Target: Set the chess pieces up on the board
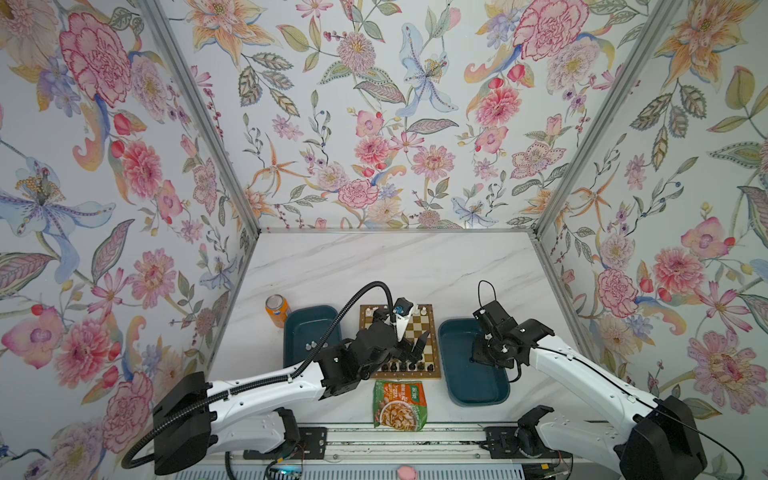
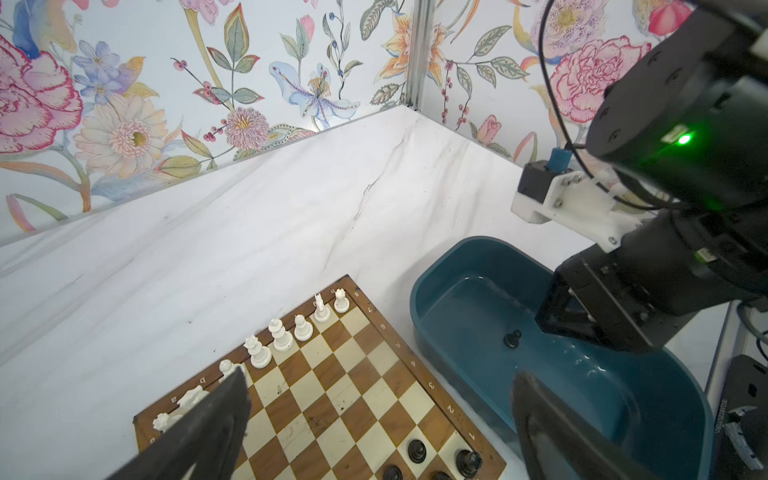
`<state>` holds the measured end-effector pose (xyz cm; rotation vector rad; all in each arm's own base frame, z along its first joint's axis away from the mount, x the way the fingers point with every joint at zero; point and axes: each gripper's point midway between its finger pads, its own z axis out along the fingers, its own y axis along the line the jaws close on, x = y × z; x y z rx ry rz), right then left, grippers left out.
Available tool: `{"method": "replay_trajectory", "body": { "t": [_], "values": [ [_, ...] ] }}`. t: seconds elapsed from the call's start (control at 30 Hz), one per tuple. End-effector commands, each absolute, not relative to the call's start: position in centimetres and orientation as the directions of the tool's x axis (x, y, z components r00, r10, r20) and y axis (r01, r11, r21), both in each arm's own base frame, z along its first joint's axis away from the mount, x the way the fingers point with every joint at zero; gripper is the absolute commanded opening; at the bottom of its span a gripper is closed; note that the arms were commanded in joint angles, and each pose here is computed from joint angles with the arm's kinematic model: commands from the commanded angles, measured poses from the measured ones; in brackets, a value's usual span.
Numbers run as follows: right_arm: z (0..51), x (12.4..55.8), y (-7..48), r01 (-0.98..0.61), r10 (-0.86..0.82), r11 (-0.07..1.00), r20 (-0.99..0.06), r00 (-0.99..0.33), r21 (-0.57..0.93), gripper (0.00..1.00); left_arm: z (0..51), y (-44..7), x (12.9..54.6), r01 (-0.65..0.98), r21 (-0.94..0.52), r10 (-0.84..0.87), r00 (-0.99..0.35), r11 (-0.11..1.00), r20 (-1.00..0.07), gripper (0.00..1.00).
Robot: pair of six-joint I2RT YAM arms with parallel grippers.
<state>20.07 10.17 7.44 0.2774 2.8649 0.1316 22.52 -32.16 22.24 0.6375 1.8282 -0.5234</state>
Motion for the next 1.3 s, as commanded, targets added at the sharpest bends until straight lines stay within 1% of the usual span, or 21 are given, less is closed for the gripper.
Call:
{"method": "replay_trajectory", "body": {
  "t": [0.0,0.23,0.67,1.0,1.27],
  "values": [
    [6.1,20.0,10.1,0.165,0.182,0.981,-0.211,-0.960,0.098,0.27,23.8,-32.2,23.0,0.630,-0.027,0.164,-0.243,0.776,-0.956,0.99],
    [4.8,20.2,10.3,0.155,0.172,0.983,-0.188,-0.967,0.101,0.27,23.8,-31.8,23.6,0.605,-0.018,0.161,-0.240,0.796,-0.957,0.99],
    [3.8,21.1,10.9,0.144,0.162,0.983,-0.171,-0.972,0.114,0.26,23.5,-31.9,24.5,0.599,0.024,0.209,-0.241,0.800,-0.948,0.99],
    [3.4,21.4,11.1,0.144,0.159,0.984,-0.157,-0.975,0.105,0.20,24.0,-31.4,25.1,0.588,0.034,0.207,-0.229,0.808,-0.951,0.99],
    [3.3,21.5,11.1,0.140,0.152,0.986,-0.147,-0.977,0.092,0.09,23.9,-30.8,25.1,0.578,0.035,0.204,-0.230,0.815,-0.952,0.99]
  ]
}}
